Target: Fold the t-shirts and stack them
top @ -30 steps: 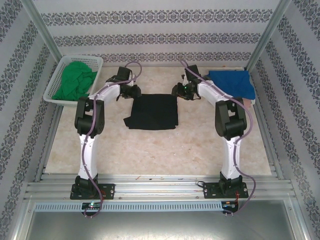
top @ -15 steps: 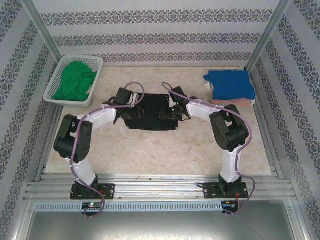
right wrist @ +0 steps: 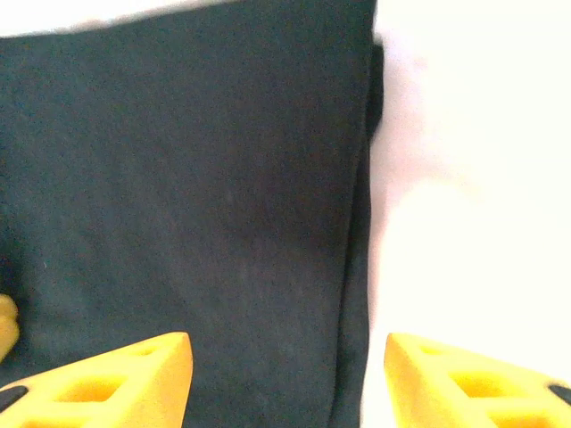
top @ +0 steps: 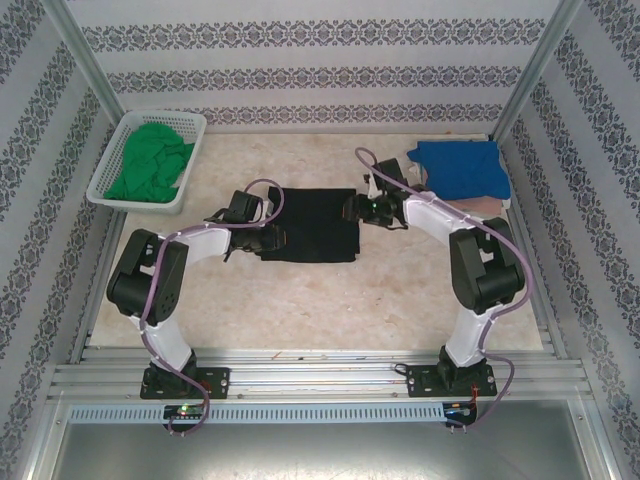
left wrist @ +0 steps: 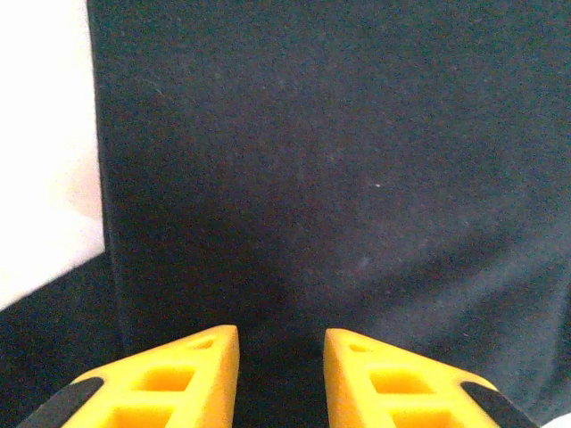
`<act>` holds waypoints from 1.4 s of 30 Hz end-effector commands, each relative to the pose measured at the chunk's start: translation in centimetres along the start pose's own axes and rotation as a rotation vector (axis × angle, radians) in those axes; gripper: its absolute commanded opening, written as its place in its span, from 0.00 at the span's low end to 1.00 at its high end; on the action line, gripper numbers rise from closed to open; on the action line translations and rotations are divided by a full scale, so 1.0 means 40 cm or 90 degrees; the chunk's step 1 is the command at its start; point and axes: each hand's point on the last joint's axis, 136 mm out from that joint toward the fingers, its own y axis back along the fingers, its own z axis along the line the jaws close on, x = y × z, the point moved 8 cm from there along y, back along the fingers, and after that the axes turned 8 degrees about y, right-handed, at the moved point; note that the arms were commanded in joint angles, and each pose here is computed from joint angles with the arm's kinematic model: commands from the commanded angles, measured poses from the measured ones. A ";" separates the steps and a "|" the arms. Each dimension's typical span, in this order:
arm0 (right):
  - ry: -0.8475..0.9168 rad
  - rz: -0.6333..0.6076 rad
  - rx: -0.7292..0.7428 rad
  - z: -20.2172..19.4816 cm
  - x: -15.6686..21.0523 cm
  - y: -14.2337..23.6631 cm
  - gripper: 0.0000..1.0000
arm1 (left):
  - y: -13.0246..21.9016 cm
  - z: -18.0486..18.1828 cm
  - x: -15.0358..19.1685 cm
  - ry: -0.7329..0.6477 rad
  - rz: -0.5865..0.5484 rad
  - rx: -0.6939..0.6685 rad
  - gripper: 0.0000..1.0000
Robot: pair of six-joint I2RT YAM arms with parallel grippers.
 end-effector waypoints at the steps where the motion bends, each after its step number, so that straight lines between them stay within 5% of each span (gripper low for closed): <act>1: 0.036 -0.008 0.033 -0.012 -0.091 -0.040 0.52 | 0.073 -0.038 0.010 0.013 -0.010 -0.016 0.31; 4: 0.078 0.014 0.077 0.013 -0.185 -0.088 0.48 | 0.121 -0.071 0.058 -0.037 -0.056 -0.096 0.33; 8: 0.110 0.011 0.011 0.038 -0.275 -0.158 0.51 | 0.110 -0.093 0.136 -0.022 -0.032 -0.037 0.32; 17: 0.069 0.116 -0.032 0.014 -0.227 -0.229 0.51 | -0.037 -0.059 0.201 -0.007 0.040 -0.032 0.28; 23: 0.058 0.115 -0.009 0.018 -0.126 -0.180 0.47 | -0.076 -0.016 0.120 -0.016 0.043 -0.064 0.27; 30: 0.031 0.183 0.137 -0.010 0.159 -0.089 0.48 | -0.107 0.045 -0.069 -0.006 0.026 -0.095 0.27; 34: -0.003 0.193 0.120 -0.006 0.293 -0.028 0.52 | -0.149 -0.007 -0.180 -0.028 0.020 -0.048 0.27; 42: -0.004 0.073 0.117 -0.035 0.247 0.099 0.74 | -0.159 -0.079 -0.278 -0.021 0.004 0.008 0.28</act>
